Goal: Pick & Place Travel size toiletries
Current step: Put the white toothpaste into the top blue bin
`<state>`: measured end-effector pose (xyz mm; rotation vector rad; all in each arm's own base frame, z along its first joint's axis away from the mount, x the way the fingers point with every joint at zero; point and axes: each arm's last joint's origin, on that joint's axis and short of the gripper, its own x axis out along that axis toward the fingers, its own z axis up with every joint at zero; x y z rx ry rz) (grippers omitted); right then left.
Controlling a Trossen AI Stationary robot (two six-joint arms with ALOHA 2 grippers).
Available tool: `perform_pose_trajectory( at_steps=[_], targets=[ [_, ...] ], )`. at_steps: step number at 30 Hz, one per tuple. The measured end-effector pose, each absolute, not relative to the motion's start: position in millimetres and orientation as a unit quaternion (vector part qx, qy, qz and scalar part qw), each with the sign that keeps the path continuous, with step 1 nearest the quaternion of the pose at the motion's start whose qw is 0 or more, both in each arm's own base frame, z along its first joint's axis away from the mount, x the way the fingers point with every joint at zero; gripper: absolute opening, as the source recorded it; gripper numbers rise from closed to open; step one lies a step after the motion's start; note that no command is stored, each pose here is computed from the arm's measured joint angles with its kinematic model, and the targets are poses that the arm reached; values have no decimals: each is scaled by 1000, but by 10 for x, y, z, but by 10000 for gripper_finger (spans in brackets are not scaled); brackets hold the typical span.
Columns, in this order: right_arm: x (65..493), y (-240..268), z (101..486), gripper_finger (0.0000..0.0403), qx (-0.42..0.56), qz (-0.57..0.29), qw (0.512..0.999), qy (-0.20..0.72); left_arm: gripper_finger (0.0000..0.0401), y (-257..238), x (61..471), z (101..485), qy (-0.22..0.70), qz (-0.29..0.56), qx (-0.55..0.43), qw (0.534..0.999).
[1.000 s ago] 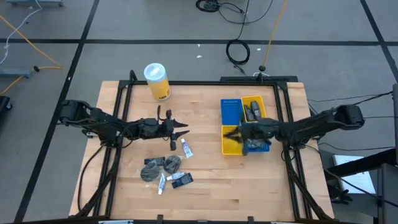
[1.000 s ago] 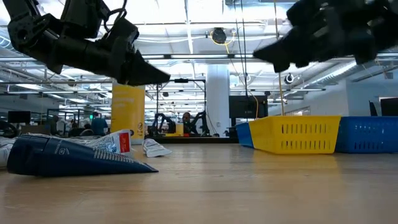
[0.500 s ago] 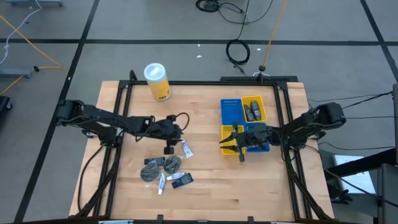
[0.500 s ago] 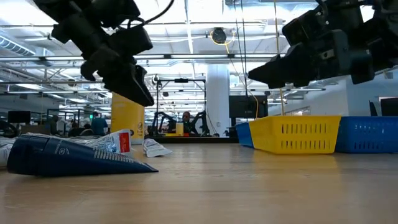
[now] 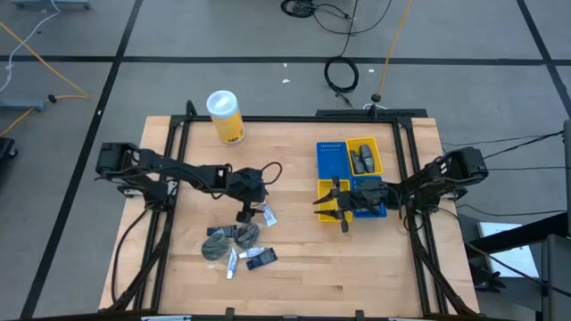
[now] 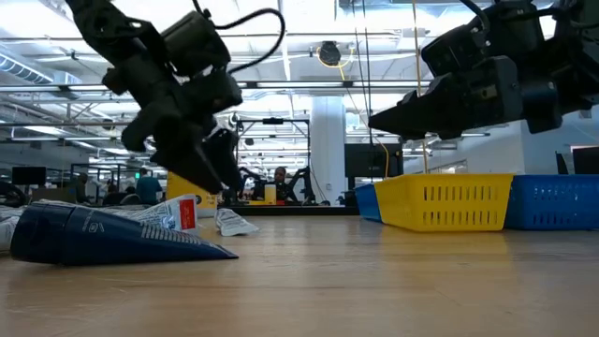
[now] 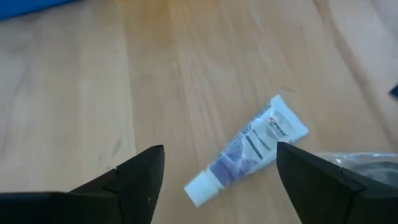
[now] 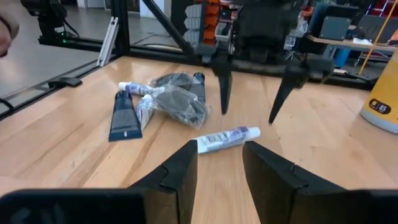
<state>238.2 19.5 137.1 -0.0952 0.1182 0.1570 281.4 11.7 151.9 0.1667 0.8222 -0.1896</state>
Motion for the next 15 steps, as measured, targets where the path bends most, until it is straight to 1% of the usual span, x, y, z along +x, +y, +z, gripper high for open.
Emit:
perform_pose_trajectory(
  at_steps=[3, 8, 12, 15],
  targets=[
    [2384, 196, 1369, 120, -47, 78, 994, 61, 299, 97, 2882, 1395, 398, -103, 97, 906],
    [2383, 196, 1367, 119, -47, 79, 994, 62, 273, 85, 2888, 1211, 432, -113, 98, 889],
    [2383, 196, 1362, 121, -47, 79, 994, 64, 244, 84, 2908, 1158, 435, -119, 92, 888],
    [2383, 196, 1362, 119, -47, 79, 994, 64, 214, 76, 2916, 1142, 432, -132, 80, 889]
  ],
)
